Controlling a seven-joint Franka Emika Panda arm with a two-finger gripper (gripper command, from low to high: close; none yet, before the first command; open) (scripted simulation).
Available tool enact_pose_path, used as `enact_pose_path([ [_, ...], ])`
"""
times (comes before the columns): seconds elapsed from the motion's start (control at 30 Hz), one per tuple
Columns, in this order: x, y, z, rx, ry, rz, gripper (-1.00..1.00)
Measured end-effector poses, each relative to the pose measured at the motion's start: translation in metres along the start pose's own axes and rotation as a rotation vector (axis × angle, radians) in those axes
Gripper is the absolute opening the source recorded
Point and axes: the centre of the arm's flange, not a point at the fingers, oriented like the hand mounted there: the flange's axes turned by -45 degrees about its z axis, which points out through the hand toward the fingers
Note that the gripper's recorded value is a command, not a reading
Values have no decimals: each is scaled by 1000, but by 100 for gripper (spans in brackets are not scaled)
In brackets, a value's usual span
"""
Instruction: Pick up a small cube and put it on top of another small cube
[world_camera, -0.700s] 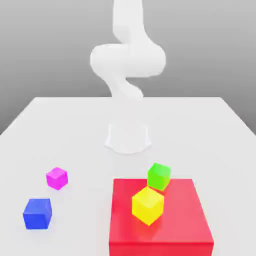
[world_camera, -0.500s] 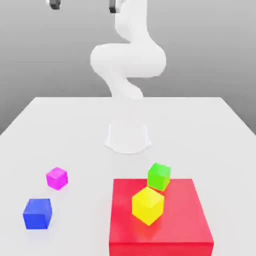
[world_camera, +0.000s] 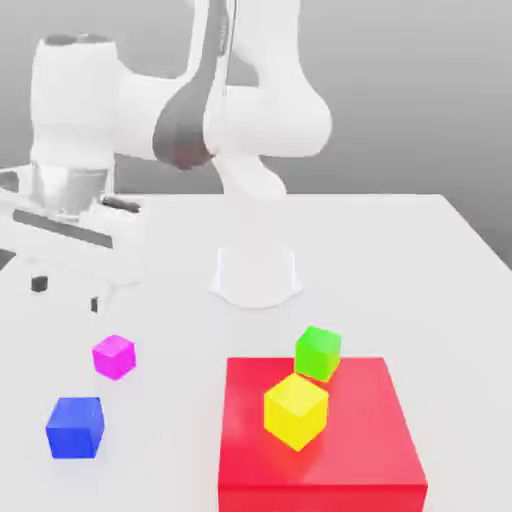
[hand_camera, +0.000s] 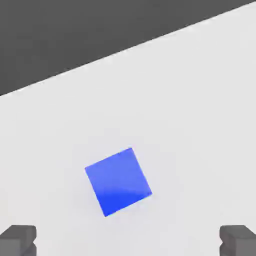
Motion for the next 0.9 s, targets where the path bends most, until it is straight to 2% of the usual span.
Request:
enact_pose_path([
  [0.17, -62, 28, 61, 35, -120, 93, 0],
  [0.47, -75, 28, 122, 36, -133, 101, 0],
  [0.5, -78, 28, 127, 37, -134, 100, -100],
  [0.73, -78, 27, 128, 38, -135, 101, -100],
  [0.9, -70, 29, 99, 36, -132, 103, -100],
])
